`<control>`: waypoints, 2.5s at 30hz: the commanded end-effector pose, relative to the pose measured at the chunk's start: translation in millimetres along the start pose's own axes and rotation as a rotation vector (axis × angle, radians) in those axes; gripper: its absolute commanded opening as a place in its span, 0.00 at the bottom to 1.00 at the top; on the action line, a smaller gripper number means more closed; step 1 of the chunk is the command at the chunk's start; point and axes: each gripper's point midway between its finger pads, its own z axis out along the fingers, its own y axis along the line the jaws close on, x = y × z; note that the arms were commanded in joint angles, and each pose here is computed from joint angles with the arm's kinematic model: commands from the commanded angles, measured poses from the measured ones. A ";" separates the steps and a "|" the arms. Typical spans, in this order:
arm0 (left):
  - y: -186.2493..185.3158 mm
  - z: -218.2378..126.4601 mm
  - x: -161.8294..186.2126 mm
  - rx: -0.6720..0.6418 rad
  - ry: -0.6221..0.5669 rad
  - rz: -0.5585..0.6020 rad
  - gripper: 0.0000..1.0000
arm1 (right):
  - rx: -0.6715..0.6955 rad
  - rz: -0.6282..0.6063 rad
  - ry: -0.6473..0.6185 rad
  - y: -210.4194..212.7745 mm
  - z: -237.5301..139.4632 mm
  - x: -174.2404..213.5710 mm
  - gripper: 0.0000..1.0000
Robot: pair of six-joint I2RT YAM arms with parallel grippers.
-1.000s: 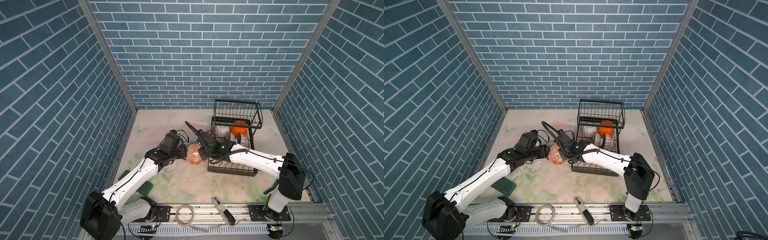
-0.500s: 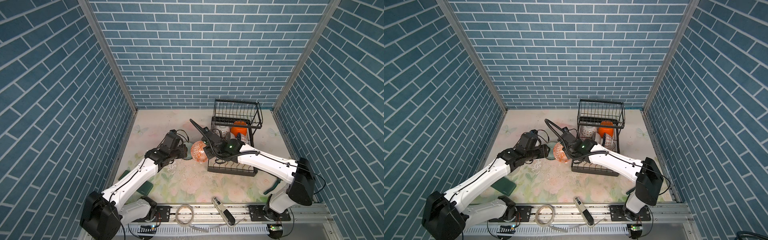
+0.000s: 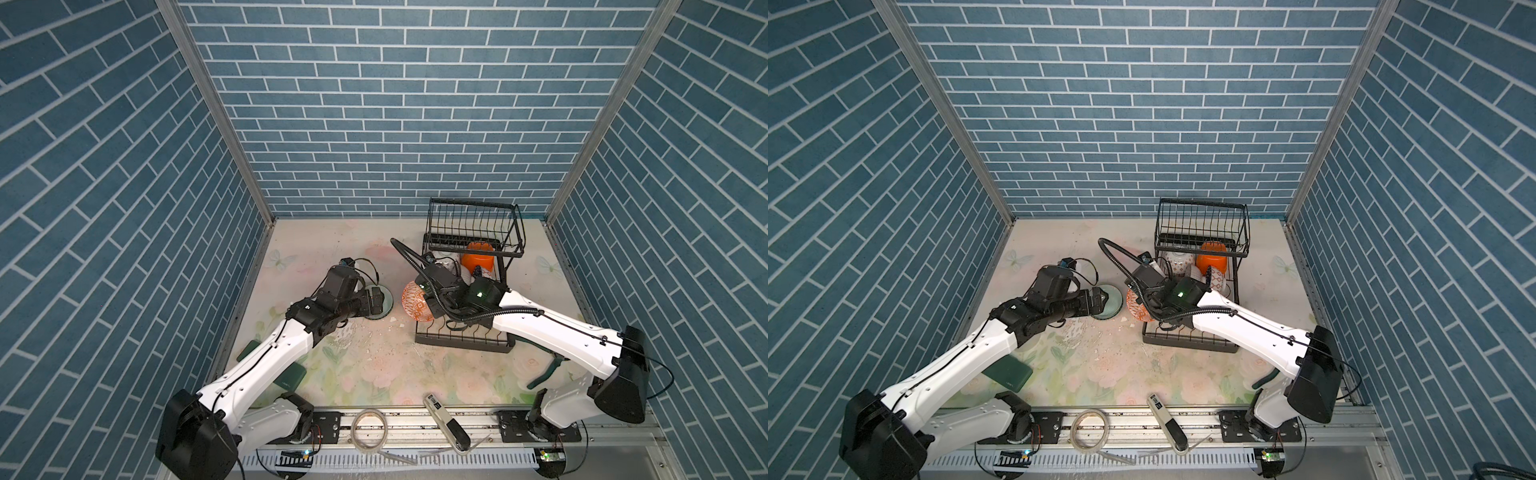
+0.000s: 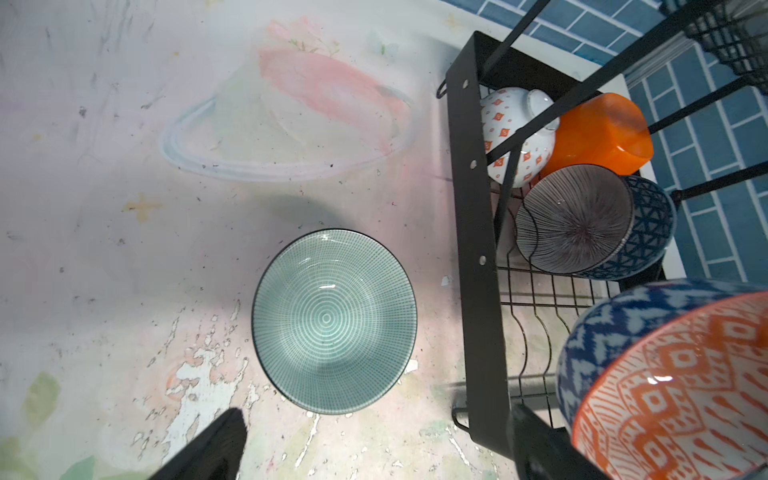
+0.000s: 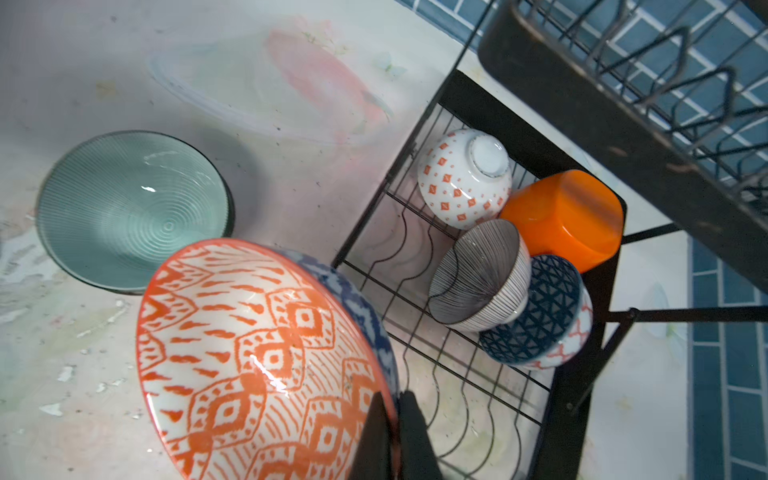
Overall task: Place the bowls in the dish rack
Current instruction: 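Carry the orange-patterned bowl to the rack with the right gripper while the left releases, then lower the orange-patterned bowl into a rack slot with the right gripper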
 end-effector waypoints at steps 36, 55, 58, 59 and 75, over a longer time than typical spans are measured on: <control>-19.3 0.8 -12.6 0.031 -0.177 0.098 1.00 | 0.714 -0.102 0.367 -137.5 -4.0 115.8 0.00; -11.2 1.0 -11.5 0.003 -0.179 0.100 1.00 | 0.784 -0.182 0.454 -136.9 13.8 119.1 0.00; -10.2 0.7 -12.2 0.003 -0.183 0.100 1.00 | 0.808 -0.187 0.454 -138.0 14.7 117.8 0.00; -9.2 1.1 -11.9 -0.001 -0.182 0.100 1.00 | 0.820 -0.191 0.455 -139.1 14.5 117.2 0.00; -3.2 3.4 -10.7 -0.011 -0.175 0.097 1.00 | 0.821 -0.251 0.469 -123.2 44.7 111.0 0.00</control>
